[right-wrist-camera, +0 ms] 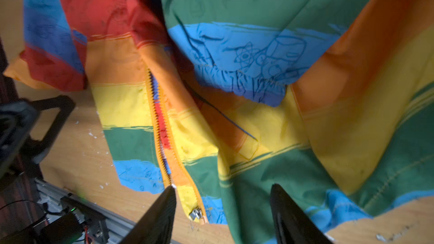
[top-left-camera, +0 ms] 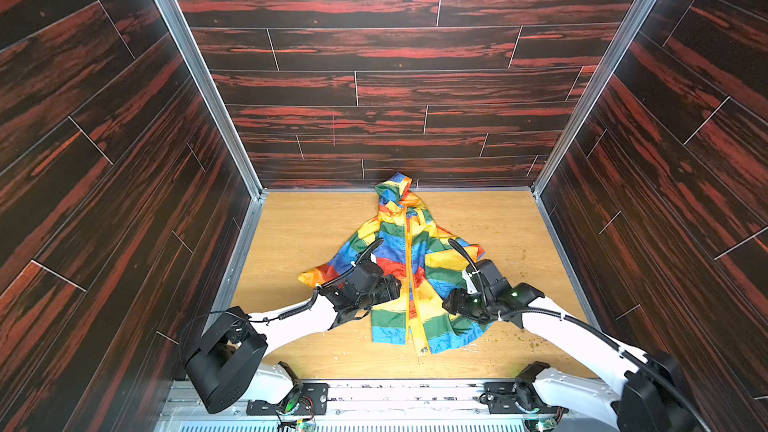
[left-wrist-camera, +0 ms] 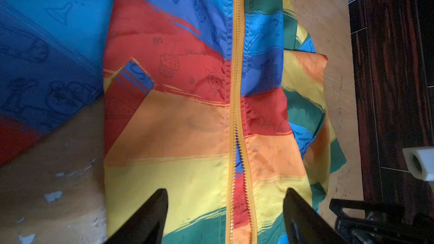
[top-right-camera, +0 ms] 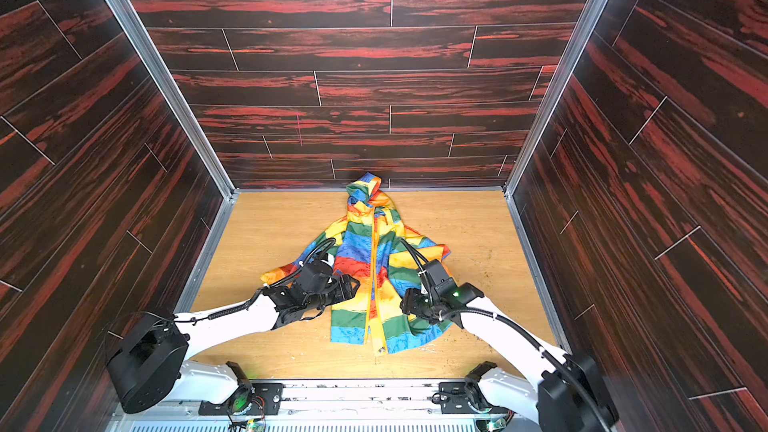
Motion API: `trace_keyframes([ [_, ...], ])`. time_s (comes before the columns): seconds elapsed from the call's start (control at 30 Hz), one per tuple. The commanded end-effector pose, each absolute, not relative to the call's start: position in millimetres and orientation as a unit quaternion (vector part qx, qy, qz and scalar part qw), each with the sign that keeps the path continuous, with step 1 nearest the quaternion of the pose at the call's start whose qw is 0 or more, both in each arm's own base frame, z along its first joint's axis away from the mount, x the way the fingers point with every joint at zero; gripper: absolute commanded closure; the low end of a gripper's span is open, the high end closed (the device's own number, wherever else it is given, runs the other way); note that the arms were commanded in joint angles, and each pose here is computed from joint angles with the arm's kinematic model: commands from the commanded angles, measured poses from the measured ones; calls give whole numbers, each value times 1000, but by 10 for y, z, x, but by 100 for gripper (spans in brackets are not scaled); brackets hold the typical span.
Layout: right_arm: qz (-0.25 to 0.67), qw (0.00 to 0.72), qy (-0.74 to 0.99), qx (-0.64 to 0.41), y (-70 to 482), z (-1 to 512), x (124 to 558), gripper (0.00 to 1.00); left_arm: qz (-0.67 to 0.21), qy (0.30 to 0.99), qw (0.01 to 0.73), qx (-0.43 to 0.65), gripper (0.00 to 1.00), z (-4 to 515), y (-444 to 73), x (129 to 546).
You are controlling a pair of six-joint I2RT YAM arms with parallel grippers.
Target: Zip up the jacket
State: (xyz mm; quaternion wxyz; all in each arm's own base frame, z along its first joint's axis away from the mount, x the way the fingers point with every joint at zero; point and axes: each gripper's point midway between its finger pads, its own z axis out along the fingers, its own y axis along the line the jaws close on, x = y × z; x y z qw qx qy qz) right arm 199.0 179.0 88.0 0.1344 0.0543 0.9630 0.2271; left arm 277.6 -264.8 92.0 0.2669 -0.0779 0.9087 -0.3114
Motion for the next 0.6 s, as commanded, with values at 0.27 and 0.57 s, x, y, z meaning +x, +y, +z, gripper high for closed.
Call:
trace_keyframes([
  [0.27,244,107,959,97,1797,875,1452,29,-332,904,263,-62,17,930,-2873,2748],
  [0.57,242,75,961,116,1848,592,1126,29,-324,908,259,-69,17,825,-2896,2652],
])
